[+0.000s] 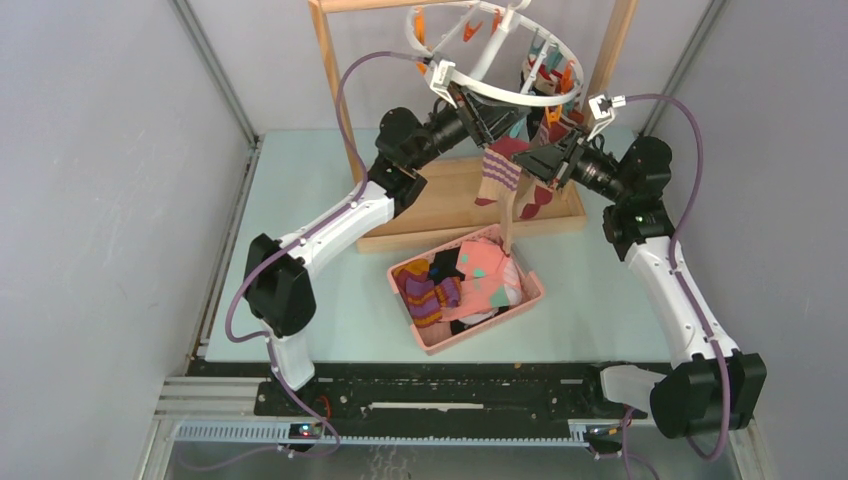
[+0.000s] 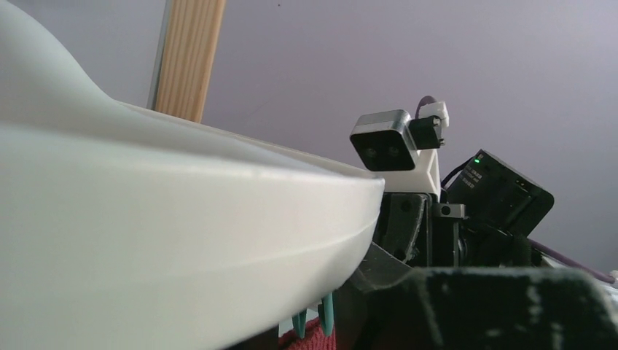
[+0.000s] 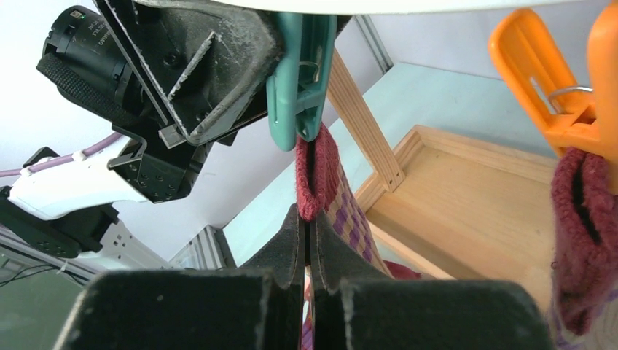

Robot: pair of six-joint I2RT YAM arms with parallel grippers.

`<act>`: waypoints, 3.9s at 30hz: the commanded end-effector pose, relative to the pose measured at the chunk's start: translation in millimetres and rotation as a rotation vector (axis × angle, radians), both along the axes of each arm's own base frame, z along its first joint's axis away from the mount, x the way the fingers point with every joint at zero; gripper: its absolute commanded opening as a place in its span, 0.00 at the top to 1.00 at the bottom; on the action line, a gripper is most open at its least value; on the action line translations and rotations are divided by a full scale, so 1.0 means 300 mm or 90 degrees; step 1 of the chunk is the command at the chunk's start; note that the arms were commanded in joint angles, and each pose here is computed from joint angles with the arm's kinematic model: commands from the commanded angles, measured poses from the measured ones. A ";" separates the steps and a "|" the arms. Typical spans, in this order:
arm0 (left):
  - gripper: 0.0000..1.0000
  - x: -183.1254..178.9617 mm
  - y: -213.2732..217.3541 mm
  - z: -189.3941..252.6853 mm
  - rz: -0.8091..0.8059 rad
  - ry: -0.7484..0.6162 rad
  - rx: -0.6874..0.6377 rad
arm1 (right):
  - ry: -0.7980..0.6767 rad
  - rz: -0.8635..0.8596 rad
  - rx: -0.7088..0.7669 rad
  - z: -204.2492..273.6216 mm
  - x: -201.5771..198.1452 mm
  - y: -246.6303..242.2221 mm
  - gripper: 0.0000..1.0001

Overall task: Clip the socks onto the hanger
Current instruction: Clamp the sock onto the hanger.

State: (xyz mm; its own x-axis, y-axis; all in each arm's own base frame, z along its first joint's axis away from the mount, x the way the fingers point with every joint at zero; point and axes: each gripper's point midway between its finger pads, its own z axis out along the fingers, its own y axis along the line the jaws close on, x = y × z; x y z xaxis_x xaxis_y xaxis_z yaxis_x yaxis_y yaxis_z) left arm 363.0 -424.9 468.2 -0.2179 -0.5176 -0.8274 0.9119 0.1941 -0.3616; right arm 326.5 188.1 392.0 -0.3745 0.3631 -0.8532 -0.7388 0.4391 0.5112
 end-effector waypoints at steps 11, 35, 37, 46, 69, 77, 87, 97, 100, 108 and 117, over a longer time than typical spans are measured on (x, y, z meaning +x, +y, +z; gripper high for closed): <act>0.87 -0.032 0.032 0.082 -0.022 -0.032 -0.045 | -0.053 0.048 0.005 0.081 -0.040 0.035 1.00; 0.87 -0.038 0.034 0.075 -0.033 -0.028 -0.048 | -0.068 0.054 0.052 0.143 -0.027 0.023 1.00; 0.87 -0.037 0.034 0.077 -0.033 -0.028 -0.049 | -0.067 0.055 0.055 0.146 -0.027 0.021 1.00; 0.87 -0.039 0.032 0.078 -0.037 -0.029 -0.050 | -0.068 0.041 0.064 0.159 -0.017 0.002 1.00; 0.86 -0.054 0.041 0.096 -0.058 -0.033 -0.067 | -0.054 0.011 0.097 0.182 0.021 -0.041 1.00; 0.86 -0.067 0.047 0.111 -0.082 -0.033 -0.088 | -0.043 0.011 0.095 0.172 0.025 -0.052 1.00; 0.86 -0.049 0.044 0.100 -0.072 -0.032 -0.086 | -0.066 0.066 0.092 0.191 -0.031 -0.007 1.00; 0.86 -0.053 0.056 0.117 -0.070 -0.039 -0.092 | -0.059 0.058 0.080 0.176 -0.031 -0.005 1.00; 0.86 -0.060 0.056 0.116 -0.076 -0.040 -0.093 | -0.066 0.034 0.091 0.195 -0.017 -0.032 1.00; 0.86 -0.066 0.054 0.123 -0.085 -0.041 -0.101 | -0.064 0.045 0.112 0.209 -0.007 -0.031 1.00; 0.86 -0.048 0.062 0.125 -0.071 -0.039 -0.105 | -0.070 0.094 0.097 0.195 -0.049 0.028 1.00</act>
State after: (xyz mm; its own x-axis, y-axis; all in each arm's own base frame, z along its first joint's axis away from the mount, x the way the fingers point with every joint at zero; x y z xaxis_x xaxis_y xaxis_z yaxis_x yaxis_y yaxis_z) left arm 351.5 -413.8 491.8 -0.2631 -0.5933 -0.7608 0.9339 0.0413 -0.3552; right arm 326.8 188.1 427.4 -0.3965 0.4607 -0.7941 -0.7847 0.2787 0.5536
